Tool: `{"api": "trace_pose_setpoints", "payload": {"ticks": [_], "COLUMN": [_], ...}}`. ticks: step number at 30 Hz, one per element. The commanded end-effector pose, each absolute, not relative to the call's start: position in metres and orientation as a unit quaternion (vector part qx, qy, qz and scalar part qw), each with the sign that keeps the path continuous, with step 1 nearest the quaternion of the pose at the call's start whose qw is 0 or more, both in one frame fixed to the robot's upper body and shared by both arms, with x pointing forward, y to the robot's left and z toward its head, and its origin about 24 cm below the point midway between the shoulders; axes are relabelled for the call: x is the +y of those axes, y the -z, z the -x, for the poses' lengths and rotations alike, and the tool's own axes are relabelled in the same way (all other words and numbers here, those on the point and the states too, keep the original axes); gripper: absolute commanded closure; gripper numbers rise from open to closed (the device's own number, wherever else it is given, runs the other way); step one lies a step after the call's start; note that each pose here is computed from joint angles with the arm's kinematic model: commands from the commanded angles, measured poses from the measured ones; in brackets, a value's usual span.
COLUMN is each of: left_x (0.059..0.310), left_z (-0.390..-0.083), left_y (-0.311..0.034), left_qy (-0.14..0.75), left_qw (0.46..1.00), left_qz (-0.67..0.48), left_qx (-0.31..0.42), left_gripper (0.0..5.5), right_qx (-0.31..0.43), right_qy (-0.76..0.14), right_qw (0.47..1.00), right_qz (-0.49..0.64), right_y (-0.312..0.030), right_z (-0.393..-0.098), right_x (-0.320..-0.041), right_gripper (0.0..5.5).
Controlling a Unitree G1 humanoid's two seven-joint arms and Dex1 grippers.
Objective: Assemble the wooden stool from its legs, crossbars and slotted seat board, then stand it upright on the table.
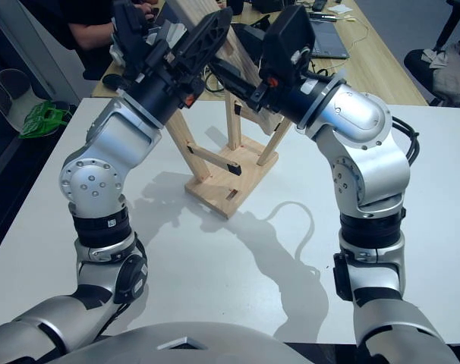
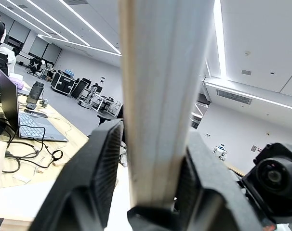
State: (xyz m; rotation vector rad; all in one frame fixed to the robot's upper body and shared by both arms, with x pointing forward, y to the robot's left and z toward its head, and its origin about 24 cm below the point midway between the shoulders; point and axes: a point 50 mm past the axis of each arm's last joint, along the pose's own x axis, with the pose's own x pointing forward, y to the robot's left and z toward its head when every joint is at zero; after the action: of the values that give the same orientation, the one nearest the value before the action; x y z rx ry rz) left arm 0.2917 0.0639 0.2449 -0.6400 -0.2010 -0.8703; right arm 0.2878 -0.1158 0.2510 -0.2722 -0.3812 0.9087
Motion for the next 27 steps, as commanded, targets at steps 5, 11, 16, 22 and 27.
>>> {"api": "trace_pose_setpoints", "payload": {"ticks": [5,11,16,22,27], "left_x": [0.072,0.084,0.111,0.129,0.114], "left_z": [-0.298,-0.306,-0.32,-0.313,-0.285], "left_y": [-0.244,-0.254,-0.272,-0.285,-0.29], "left_qy": [0.382,0.355,0.336,0.478,0.637], "left_qw": [0.858,0.859,0.879,0.865,0.77], "left_qz": [0.329,0.352,0.306,0.111,0.008], "left_qx": [-0.095,-0.109,-0.144,-0.102,-0.029], "left_gripper": [4.43,4.5,4.5,4.5,4.5], "right_qx": [-0.196,-0.164,-0.072,-0.038,-0.049], "right_qy": [-0.419,-0.412,-0.448,-0.556,-0.595], "right_qw": [0.875,0.876,0.871,0.83,0.802], "right_qz": [0.143,0.189,0.19,0.01,-0.024], "right_y": [-0.256,-0.246,-0.232,-0.284,-0.31], "right_z": [-0.289,-0.294,-0.289,-0.272,-0.271], "right_x": [-0.117,-0.125,-0.155,-0.177,-0.172], "right_gripper": [3.47,2.72,1.79,0.68,0.1]}}
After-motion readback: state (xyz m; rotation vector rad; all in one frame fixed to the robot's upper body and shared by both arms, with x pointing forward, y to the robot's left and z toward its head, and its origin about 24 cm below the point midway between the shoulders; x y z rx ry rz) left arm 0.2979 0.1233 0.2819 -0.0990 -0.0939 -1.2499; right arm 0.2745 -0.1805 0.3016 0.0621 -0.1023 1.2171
